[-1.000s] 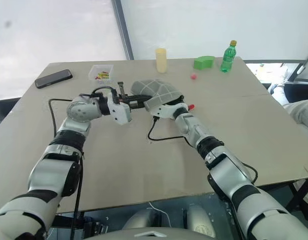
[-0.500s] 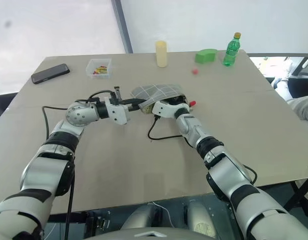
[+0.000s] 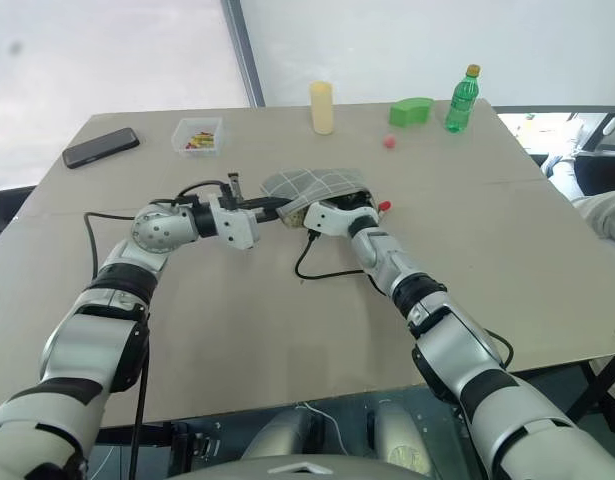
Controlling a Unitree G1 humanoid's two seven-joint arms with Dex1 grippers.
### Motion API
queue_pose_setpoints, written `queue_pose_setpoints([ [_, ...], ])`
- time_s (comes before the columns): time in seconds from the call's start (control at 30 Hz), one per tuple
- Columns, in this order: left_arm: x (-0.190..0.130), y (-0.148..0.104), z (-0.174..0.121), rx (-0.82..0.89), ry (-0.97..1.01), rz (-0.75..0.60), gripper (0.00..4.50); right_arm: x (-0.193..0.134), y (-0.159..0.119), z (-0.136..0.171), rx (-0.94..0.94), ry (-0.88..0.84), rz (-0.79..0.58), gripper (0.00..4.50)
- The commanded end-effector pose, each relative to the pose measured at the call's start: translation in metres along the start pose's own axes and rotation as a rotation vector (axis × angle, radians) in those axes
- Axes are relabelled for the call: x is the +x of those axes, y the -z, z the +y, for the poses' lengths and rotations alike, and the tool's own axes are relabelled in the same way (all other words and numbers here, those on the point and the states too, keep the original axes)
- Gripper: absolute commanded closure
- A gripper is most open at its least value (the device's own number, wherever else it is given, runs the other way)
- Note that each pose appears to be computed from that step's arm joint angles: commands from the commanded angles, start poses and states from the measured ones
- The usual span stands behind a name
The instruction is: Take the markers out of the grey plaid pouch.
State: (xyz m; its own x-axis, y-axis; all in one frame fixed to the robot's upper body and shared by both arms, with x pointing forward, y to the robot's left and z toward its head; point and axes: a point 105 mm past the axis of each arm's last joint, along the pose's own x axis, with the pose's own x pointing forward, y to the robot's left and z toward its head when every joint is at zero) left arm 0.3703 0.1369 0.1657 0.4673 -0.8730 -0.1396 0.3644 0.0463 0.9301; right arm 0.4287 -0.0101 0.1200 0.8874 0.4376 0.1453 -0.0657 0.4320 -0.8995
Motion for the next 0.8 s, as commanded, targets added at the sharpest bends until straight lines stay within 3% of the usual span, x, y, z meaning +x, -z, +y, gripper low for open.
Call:
queue_pose_setpoints([
  [0.03,-0.002,0.031,-0.021,-0.752,0.036,0.001,4.5,-0.02,-0.004,0.019,0.144,-0.236,-0.042,1.86],
  [0.8,-0.004,0.023,-0.024,-0.814,-0.041,0.006,4.5,-0.037,-0.021,0.02,0.347,-0.32,-0.049,1.86],
])
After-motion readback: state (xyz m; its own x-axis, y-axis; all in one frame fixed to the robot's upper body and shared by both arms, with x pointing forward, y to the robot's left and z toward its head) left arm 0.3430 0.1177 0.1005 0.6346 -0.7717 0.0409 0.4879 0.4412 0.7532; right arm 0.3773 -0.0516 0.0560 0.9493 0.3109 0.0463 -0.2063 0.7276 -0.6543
